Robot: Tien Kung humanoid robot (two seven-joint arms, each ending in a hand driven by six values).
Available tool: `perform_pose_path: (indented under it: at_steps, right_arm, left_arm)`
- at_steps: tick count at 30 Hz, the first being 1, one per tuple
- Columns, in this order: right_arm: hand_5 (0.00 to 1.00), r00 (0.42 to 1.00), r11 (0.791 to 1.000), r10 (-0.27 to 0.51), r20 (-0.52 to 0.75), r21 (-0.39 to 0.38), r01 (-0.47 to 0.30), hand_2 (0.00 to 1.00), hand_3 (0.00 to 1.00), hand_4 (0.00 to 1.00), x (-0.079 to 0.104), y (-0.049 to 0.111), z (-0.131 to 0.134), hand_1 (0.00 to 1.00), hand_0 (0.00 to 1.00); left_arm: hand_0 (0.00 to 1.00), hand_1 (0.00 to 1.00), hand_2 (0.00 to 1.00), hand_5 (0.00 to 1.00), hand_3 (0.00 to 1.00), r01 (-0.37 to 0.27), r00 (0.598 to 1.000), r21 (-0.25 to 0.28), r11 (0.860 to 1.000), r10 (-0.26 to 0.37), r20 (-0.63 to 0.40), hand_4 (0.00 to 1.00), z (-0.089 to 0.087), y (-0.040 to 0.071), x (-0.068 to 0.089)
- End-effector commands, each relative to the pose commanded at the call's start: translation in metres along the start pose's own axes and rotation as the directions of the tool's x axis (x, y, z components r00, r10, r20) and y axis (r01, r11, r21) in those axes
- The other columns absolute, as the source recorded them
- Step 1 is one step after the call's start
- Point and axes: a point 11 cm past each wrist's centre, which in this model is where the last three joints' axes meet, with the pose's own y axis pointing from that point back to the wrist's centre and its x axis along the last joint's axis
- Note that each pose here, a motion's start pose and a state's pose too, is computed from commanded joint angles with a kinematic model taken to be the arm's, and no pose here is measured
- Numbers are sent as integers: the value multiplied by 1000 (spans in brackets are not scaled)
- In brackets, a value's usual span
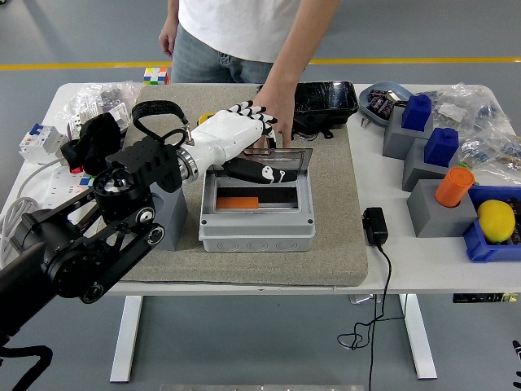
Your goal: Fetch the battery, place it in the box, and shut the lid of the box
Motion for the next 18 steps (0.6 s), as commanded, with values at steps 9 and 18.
perform_pose_path:
  at_steps: [9,18]
  right_arm:
    - [998,1000,1000,2,-3,-5,-2,745,795,998,1,0,2,746,788]
    - [998,1000,1000,5,-5,-7,-5,745,795,998,2,0,3,745,788]
  left_arm:
    - [998,998,888,998,583,16,1000,-98,995,-17,-4,998,30,7,-2]
    - [998,998,885,998,582,14,999,-150,989,-19,-33,998,42,10,-7]
